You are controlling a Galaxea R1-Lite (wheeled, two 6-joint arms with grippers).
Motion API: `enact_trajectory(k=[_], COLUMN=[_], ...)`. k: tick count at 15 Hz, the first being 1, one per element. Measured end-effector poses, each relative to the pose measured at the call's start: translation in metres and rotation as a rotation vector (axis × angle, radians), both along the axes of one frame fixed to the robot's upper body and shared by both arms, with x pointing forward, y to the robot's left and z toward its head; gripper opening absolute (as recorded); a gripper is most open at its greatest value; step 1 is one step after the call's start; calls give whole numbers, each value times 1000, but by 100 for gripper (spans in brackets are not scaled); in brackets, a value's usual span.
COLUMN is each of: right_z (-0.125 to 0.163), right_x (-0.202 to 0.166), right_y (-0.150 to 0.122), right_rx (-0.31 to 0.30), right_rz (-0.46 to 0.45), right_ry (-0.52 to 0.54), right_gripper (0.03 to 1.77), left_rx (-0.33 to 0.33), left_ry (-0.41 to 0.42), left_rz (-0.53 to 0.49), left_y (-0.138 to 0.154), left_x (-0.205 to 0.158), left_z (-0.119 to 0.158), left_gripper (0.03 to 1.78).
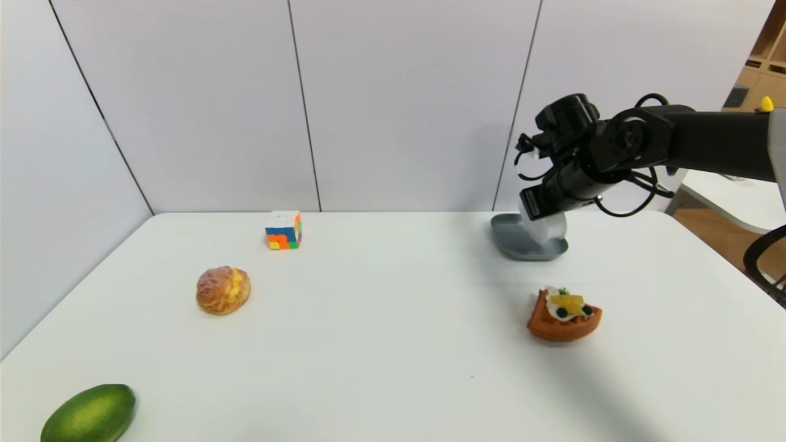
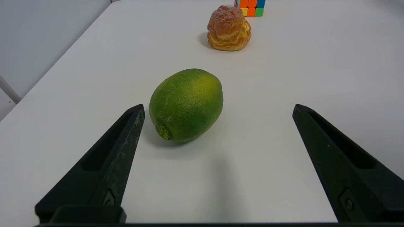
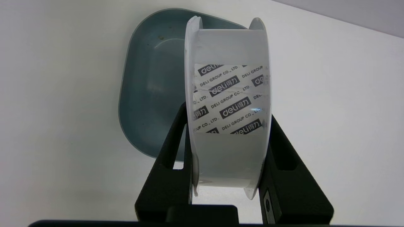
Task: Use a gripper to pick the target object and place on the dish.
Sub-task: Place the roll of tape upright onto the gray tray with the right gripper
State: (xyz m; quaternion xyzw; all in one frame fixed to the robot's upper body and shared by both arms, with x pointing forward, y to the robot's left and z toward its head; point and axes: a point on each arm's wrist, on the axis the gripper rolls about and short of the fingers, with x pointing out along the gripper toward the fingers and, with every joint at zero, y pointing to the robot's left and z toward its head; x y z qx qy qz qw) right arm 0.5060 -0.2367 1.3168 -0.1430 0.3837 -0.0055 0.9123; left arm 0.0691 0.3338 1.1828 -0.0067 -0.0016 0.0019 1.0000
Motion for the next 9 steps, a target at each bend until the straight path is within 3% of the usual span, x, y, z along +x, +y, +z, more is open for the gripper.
enact_trajectory(k=[9], right_z=[-4], right_x=[2], right_y=[1], right_rx=[-1], right_rz=[0], right_ry=[9], right_gripper=[56], left_rx=[0], left_ry=[0], left_rz=[-1], left_y=[0], left_x=[0], left_z=[0], left_gripper=[169])
